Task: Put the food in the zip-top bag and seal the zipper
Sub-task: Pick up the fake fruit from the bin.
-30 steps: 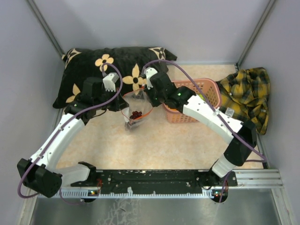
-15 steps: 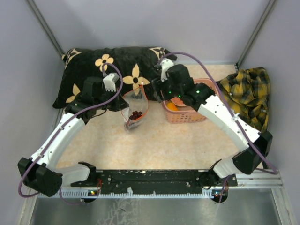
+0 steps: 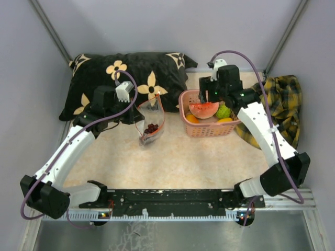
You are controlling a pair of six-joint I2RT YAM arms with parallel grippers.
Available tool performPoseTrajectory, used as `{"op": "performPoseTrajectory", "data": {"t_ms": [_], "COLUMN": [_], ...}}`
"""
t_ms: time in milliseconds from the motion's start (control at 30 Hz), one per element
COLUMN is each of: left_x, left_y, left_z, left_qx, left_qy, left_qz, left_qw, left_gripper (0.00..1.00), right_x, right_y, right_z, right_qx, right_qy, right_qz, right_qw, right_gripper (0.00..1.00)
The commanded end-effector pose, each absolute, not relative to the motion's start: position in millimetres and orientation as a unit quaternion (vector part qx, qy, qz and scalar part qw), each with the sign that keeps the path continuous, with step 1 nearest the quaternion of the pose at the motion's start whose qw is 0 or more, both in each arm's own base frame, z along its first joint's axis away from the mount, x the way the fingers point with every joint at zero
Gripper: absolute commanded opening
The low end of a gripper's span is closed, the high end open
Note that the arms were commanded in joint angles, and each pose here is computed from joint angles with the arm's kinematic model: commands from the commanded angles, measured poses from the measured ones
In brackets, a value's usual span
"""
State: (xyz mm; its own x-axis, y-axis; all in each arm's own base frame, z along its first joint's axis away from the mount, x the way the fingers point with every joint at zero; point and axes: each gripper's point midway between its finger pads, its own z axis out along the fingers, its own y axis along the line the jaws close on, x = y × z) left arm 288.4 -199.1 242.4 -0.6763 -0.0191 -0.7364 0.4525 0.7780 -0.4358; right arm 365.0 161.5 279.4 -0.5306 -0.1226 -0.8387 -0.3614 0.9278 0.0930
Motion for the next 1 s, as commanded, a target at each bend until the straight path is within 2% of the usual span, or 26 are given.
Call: {"op": "performPoseTrajectory", "data": {"t_ms": [0,167,367,633,967], "left_x": [290,289,290,290,289], "left_y": [-200,-200,-200,-199,-199], "left_z": [244,244,243,242,242], "left_qx": [0.133,0.133,0.133,0.131,0.131], "left_qy": [0.858,0.858,0.859,0.860,0.859], "left_qz": [-0.314,-0.316,-0.317,-0.316,-0.319], "left_qw": [0.383,0.381,0.380,0.379,0.378], "left_gripper": [0.00,0.00,0.00,0.00,0.00], "right_x": [381,388,382,376,363], "right_y": [132,105,146,163,175], "right_z": [247,201,173,136,106], "right_qx": [-0.108,-0.092,-0.160,-0.198,-0.214], "right_qy": [0.894,0.925,0.923,0.928,0.925], "right_qz": [0.066,0.009,0.115,0.158,0.199], "right_qw": [0.430,0.369,0.329,0.273,0.242], "right_gripper": [0.69,0.70,0.71,0.68,0.68]}}
